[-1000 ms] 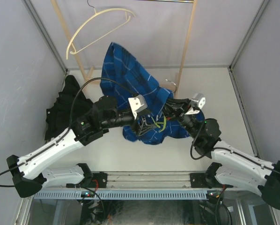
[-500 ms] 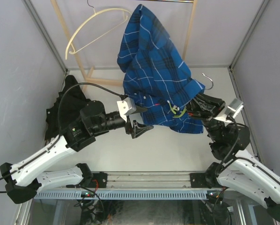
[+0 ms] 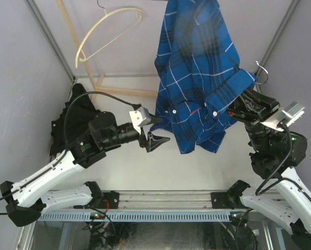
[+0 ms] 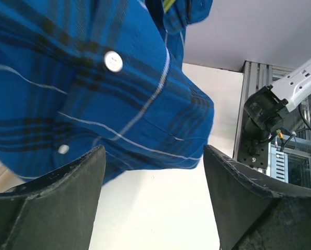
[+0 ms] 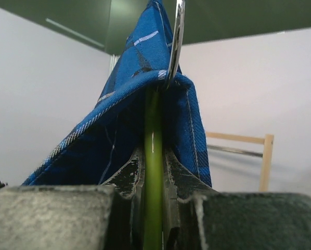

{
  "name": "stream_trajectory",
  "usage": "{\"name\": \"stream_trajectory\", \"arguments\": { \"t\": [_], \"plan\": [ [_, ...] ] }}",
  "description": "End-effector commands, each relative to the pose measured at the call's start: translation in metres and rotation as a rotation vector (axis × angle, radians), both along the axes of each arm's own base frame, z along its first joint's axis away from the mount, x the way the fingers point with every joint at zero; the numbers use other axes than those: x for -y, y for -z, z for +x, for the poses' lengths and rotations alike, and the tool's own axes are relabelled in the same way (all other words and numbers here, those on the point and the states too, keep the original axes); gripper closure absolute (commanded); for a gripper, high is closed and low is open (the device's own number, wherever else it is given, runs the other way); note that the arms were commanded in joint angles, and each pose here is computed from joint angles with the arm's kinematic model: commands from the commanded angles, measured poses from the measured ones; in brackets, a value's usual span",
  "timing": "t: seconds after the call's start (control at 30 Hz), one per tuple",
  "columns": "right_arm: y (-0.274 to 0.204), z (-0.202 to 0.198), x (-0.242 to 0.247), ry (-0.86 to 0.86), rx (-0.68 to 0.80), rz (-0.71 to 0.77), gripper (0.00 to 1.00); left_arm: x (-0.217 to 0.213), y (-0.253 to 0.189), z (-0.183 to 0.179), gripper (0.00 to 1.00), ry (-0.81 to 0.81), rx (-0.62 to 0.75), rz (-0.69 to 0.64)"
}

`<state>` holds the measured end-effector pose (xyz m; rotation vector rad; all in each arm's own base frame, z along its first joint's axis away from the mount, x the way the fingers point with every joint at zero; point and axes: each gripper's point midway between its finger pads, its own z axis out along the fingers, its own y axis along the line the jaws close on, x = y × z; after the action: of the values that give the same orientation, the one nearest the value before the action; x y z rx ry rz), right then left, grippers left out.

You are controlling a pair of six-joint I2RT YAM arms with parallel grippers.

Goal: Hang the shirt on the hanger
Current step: Hang the shirt on the hanger.

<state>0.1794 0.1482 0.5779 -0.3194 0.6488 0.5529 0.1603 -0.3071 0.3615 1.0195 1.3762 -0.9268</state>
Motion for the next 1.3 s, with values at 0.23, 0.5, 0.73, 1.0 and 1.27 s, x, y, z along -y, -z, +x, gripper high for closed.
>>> {"name": "stream_trajectory", "arguments": {
  "t": [0.23,0.5,0.73,1.0,1.27],
  "plan": [
    [0.106,0.015,-0.013,-0.092,-0.280,-0.113,1.00,-0.031,-0.015,0.030,0.21,-0.215,0.114,-0.051],
    [0.174,-0.005,-0.019,-0.180,-0.403,-0.246,1.00,-0.061,-0.030,0.029,0.22,-0.262,0.286,-0.047],
    [0.219,-0.021,-0.024,-0.268,-0.486,-0.272,1.00,-0.115,-0.060,0.028,0.19,-0.412,0.543,-0.075],
    [0.242,-0.031,-0.034,-0.347,-0.538,-0.335,1.00,-0.092,-0.049,-0.004,0.20,-0.149,0.711,0.030],
    [0.263,-0.039,-0.047,-0.427,-0.581,-0.429,1.00,-0.076,-0.043,-0.018,0.18,0.002,0.682,0.089]
  ]
}}
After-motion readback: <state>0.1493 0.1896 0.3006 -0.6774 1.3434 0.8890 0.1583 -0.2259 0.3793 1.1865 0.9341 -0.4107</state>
